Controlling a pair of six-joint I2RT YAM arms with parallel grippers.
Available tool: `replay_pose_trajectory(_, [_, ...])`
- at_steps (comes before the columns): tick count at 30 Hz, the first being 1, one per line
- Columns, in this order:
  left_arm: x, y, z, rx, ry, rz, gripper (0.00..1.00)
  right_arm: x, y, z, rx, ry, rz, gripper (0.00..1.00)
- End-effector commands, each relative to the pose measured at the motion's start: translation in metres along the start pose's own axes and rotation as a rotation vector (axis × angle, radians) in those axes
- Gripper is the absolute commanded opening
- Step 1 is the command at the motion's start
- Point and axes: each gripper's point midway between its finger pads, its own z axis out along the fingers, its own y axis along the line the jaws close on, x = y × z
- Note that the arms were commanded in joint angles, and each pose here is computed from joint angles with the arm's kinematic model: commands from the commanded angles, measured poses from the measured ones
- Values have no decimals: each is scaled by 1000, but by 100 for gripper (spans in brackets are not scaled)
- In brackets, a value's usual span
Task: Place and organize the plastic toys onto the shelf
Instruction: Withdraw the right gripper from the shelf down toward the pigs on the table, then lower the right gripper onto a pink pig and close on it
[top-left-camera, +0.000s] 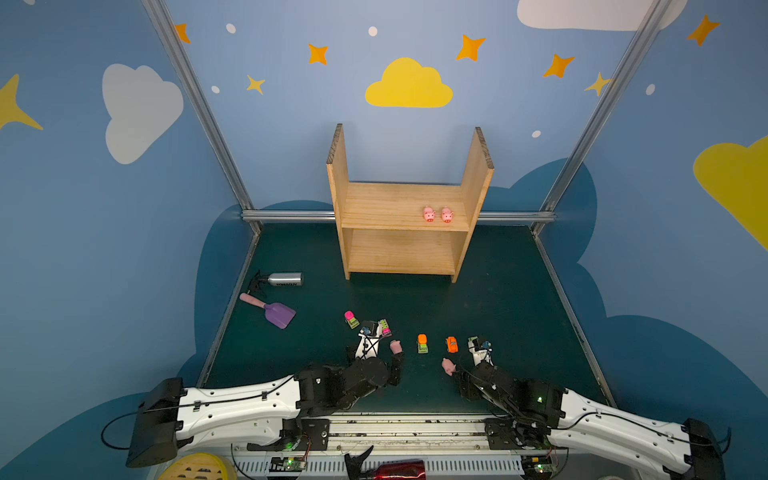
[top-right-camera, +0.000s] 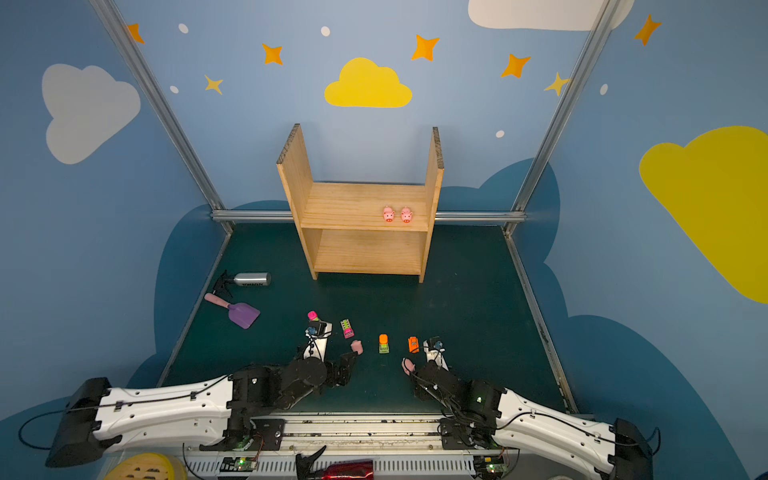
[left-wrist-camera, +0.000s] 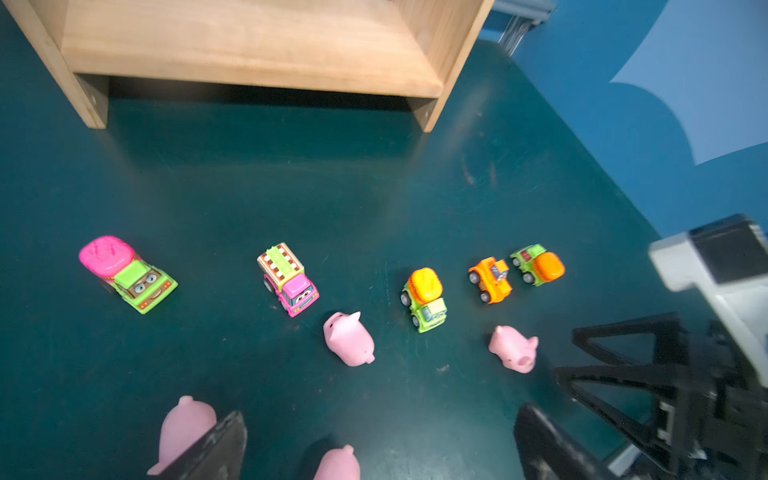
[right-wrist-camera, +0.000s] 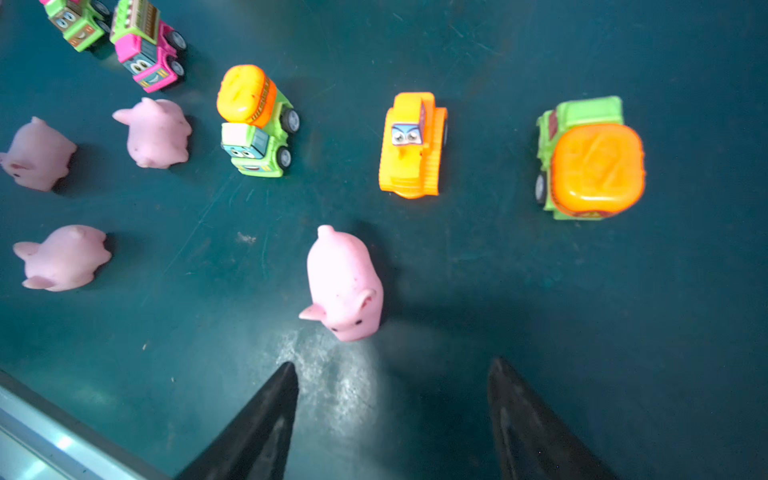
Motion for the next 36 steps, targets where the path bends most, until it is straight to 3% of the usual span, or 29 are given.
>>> replay_pose_trajectory(1, [-12,-15,5,55,7,-3,100,-3,9,6,-38,-27,-11,69])
replay_pose_trajectory(12, [-26,4,3,23,-15,-45,100,-6,16,21,-27,-45,-60,69])
replay_pose_trajectory(23, [-19,34,-11,0,-52,-112,100,-9,27,34,-25,-22,-83,67])
replay_pose_trajectory(36, [-15,69,-38,-10,-124,-186,100,-5,44,53,9,67,-117,55])
